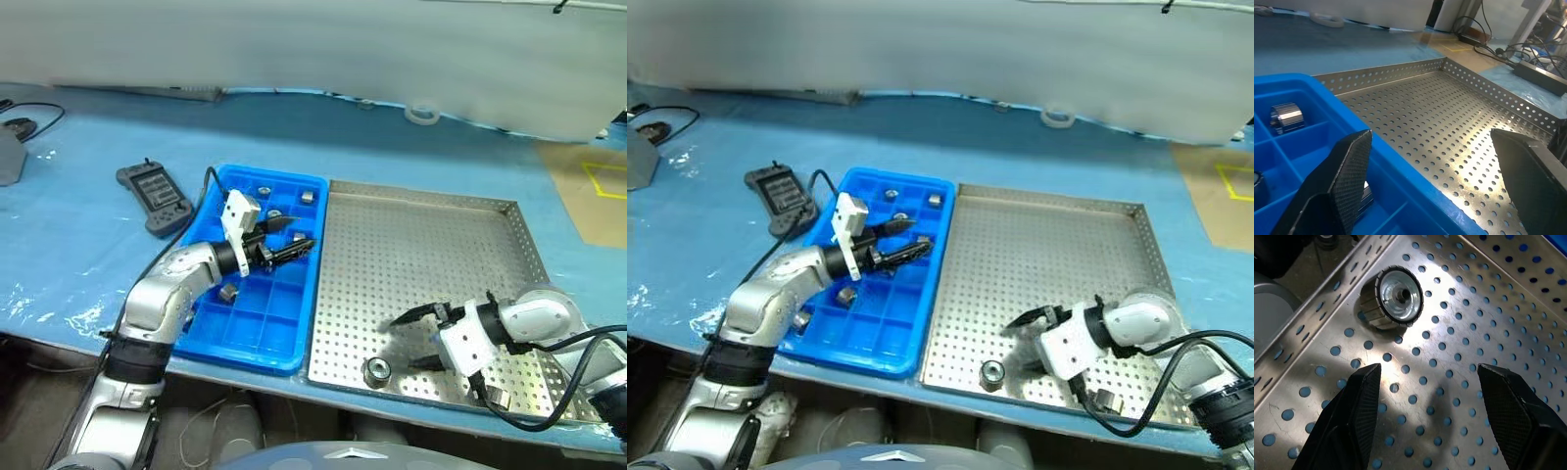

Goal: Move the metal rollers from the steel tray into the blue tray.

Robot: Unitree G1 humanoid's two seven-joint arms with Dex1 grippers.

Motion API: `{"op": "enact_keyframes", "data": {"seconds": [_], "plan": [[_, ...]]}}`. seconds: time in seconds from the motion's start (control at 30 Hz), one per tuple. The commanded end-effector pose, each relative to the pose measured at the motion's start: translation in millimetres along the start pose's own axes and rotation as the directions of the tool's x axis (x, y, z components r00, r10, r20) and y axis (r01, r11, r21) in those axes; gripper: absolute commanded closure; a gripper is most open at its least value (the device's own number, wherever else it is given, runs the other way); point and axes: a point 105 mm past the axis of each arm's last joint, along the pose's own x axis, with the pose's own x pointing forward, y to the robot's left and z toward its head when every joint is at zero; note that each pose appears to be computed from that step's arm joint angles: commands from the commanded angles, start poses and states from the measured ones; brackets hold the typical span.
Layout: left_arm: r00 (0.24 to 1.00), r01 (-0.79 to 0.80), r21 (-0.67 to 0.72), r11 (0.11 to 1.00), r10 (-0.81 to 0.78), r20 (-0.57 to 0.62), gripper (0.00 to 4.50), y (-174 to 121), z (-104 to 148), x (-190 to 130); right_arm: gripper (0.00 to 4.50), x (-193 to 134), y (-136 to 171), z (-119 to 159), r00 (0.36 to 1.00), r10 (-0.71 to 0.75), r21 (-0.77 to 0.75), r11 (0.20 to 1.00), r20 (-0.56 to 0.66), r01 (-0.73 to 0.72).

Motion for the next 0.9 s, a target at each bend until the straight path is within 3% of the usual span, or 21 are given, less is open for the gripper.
{"op": "enact_keyframes", "data": {"seconds": [0.03,0.2,0.7,0.9], "plan": [[0.999,-0.024,0.021,1.0,0.023,0.028,0.43,-6,10,-11,1.2,1,-4,6,0.999,0.051,-0.064,0.997,0.016,-0.05],[0.997,-0.083,0.006,0.997,0.083,0.011,0.43,1,-4,-28,1.2,10,-3,16,0.988,0.139,-0.108,0.985,0.064,-0.131],[0.99,-0.14,0.02,0.99,0.139,0.018,0.43,12,-4,-41,1.2,13,-30,26,0.973,0.217,-0.183,0.963,0.081,-0.2],[0.99,-0.138,0.026,0.99,0.137,0.021,0.43,12,-5,-40,1.2,32,-11,26,0.968,0.237,-0.158,0.962,0.081,-0.222]]}}
